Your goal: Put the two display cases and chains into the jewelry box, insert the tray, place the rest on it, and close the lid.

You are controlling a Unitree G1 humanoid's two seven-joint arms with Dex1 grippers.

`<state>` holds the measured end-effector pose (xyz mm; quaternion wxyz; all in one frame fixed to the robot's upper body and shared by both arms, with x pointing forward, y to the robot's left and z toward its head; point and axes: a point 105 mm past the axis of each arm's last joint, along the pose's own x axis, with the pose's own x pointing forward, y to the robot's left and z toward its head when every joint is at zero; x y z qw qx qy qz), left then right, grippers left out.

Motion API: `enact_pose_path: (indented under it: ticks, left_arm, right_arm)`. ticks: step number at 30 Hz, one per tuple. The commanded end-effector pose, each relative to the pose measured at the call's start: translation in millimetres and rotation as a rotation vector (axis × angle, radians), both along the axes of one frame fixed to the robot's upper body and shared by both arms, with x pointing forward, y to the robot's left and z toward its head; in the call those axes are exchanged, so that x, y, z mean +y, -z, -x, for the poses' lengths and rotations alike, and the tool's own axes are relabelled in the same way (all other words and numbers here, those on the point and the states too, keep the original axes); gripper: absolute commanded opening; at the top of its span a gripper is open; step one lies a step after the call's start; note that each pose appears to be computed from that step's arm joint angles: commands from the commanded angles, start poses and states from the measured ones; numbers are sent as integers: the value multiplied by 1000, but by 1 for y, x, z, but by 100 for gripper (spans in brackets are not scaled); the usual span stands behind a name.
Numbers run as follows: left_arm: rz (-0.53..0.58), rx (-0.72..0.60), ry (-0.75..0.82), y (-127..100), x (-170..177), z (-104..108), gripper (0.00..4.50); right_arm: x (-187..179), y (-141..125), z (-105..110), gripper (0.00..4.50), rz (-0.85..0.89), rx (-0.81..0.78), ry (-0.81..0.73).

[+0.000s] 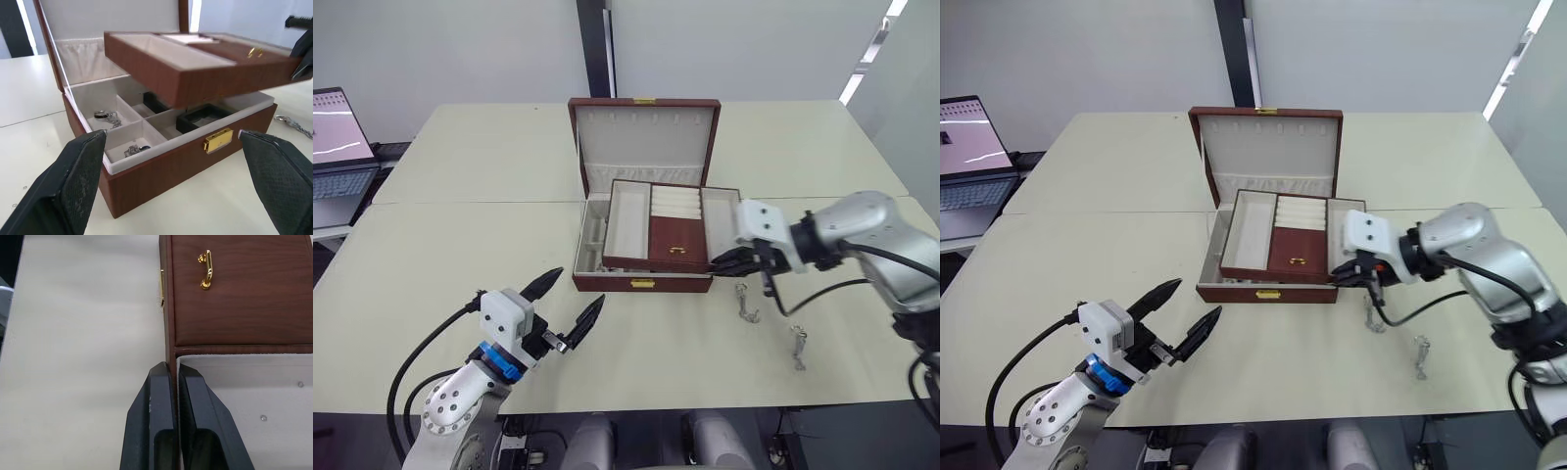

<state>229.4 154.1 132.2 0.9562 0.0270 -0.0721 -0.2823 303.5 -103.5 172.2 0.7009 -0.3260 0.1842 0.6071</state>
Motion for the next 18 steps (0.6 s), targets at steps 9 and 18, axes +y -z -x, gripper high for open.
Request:
enact_pose_path:
  ticks: [9, 18]
  left_arm:
    - [8, -46, -82, -16, 0, 9, 450]
    - [8, -53, -100, -18, 4, 8, 450]
  right_arm:
    - [27, -12, -14, 2, 22, -71, -43]
    - [36, -9, -18, 2, 36, -65, -44]
